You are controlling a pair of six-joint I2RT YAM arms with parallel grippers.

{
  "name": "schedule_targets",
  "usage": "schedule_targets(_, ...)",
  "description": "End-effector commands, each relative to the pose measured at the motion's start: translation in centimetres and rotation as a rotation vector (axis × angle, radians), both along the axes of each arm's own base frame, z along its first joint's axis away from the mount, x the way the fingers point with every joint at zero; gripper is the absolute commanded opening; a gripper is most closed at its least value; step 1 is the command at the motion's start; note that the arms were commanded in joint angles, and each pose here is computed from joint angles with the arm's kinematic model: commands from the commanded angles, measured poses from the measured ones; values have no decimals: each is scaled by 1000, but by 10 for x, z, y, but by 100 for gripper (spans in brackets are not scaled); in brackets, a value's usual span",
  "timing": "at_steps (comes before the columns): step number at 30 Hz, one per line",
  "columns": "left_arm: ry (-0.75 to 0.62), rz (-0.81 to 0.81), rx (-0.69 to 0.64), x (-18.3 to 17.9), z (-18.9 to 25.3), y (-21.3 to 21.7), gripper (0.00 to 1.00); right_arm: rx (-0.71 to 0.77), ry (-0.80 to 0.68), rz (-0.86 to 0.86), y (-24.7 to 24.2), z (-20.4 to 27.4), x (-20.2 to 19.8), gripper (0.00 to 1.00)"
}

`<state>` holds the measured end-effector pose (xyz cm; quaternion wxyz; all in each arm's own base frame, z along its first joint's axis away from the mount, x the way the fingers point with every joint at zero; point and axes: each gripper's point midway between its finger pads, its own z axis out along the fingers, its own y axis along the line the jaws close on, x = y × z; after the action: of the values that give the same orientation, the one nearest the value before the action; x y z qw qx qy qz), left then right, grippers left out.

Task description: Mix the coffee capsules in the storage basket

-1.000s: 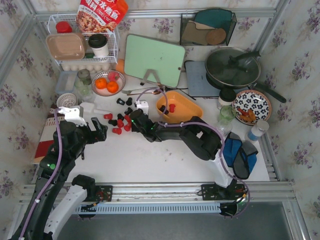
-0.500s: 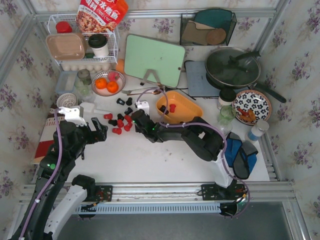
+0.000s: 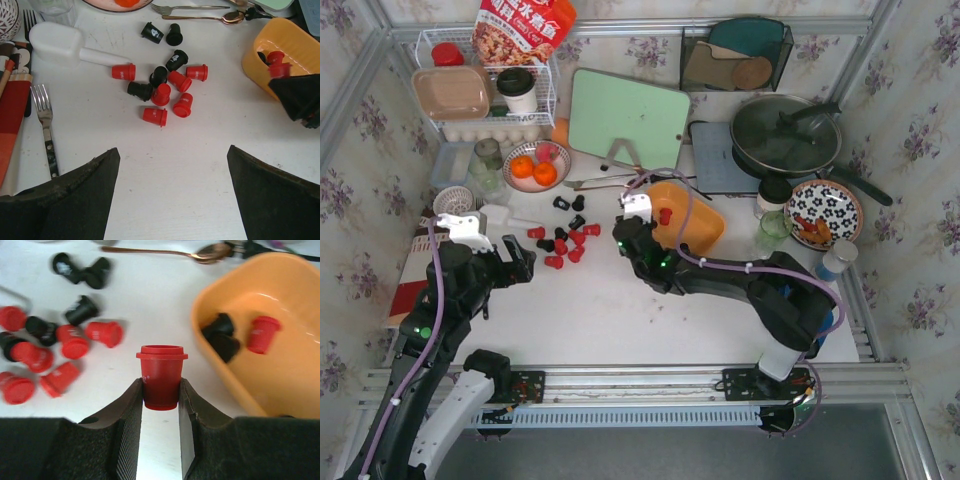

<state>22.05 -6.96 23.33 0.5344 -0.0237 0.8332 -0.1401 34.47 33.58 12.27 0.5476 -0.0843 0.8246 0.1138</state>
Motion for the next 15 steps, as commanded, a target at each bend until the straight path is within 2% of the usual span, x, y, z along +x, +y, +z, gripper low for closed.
schedule_targets(1,-27,-1,-19,4,6,-2,90,-95,-68,-171,-55,5,10,19)
schedule_targets(6,-23,-4,-22,5,5,-3,90,-92,10,-347,-111,-22,10,18)
schedule_targets(12,-16,-5,-25,6,4,-4,90,-68,66,-428,-143,-45,6,19)
schedule_targets(15,-16,-3,-27,6,4,-4,90,-60,109,-437,-149,-57,6,23)
